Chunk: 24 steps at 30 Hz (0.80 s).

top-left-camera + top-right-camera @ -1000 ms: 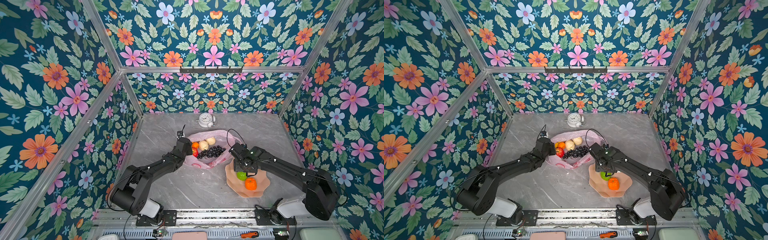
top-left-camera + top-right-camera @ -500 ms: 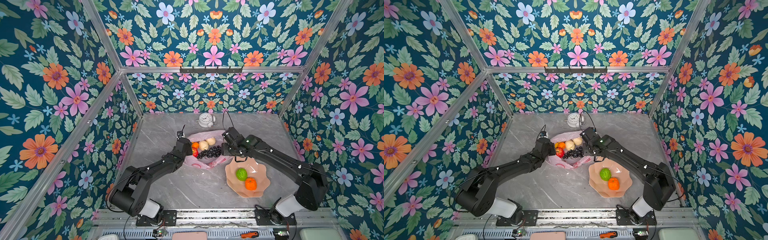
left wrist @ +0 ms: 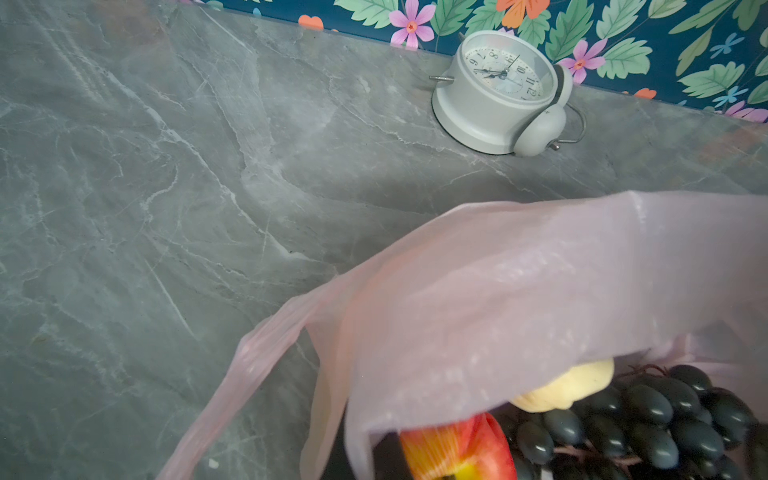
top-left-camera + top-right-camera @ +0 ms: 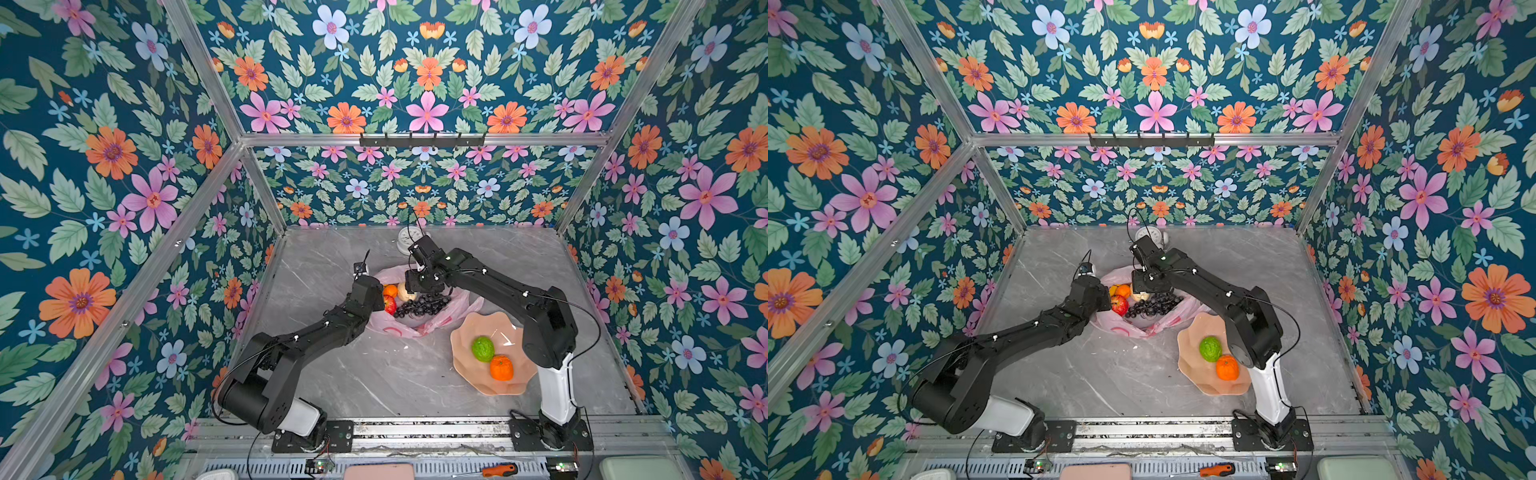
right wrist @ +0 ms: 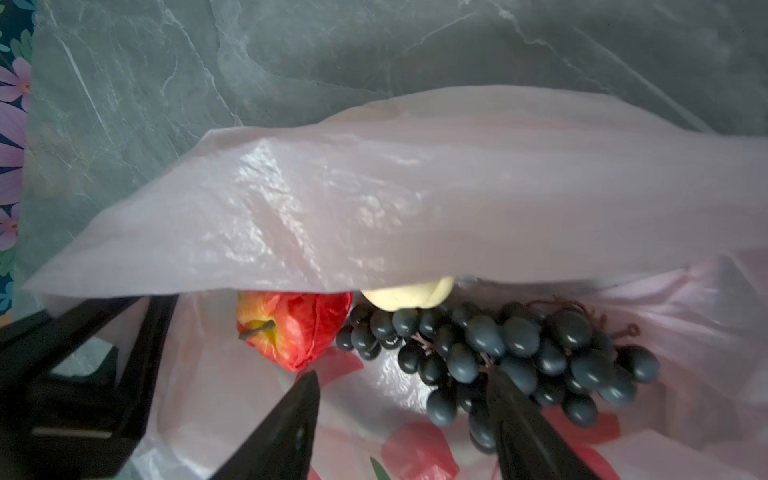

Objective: Take the fake fruits out of the plastic bag
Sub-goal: 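Reach the right gripper into the bag and grasp a pale pear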

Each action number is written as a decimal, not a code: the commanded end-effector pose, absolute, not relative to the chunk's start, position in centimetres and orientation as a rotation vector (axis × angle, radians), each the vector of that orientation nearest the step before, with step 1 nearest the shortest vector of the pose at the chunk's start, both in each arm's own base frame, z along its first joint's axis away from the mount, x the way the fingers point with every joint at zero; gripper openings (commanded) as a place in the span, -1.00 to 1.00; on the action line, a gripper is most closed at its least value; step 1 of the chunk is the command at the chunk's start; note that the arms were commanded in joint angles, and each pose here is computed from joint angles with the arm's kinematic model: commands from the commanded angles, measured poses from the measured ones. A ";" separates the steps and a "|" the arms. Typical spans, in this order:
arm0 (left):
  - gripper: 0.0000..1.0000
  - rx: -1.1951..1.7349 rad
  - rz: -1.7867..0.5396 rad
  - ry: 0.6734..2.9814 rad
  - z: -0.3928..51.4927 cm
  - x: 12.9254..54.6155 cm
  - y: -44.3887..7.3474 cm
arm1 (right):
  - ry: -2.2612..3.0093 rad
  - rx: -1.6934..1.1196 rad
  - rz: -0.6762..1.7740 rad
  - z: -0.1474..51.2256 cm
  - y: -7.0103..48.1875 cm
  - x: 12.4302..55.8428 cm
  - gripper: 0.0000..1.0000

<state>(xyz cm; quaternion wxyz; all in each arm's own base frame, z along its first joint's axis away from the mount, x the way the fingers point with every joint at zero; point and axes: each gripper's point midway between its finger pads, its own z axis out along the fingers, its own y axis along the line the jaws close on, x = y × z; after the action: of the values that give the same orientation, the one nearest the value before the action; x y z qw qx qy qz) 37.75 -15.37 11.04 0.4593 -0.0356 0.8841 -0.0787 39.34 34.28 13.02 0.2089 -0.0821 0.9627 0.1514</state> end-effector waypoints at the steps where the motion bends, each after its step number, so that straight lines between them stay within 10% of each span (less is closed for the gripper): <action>1: -0.89 -0.088 -0.191 2.163 11.4 37.9 -15.3 | 2.719 -0.263 0.384 12.2 34.4 39.5 0.33; 24: -0.86 -0.086 -0.197 2.166 11.4 37.9 -15.4 | 2.818 -0.294 0.358 7.4 36.2 42.4 0.41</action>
<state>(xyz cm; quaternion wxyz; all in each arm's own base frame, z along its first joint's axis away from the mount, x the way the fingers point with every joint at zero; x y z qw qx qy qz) 37.75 -15.38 11.03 0.4591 -0.0354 0.8841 -0.0790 42.82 36.26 7.74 0.1550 -0.0963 0.9746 0.1295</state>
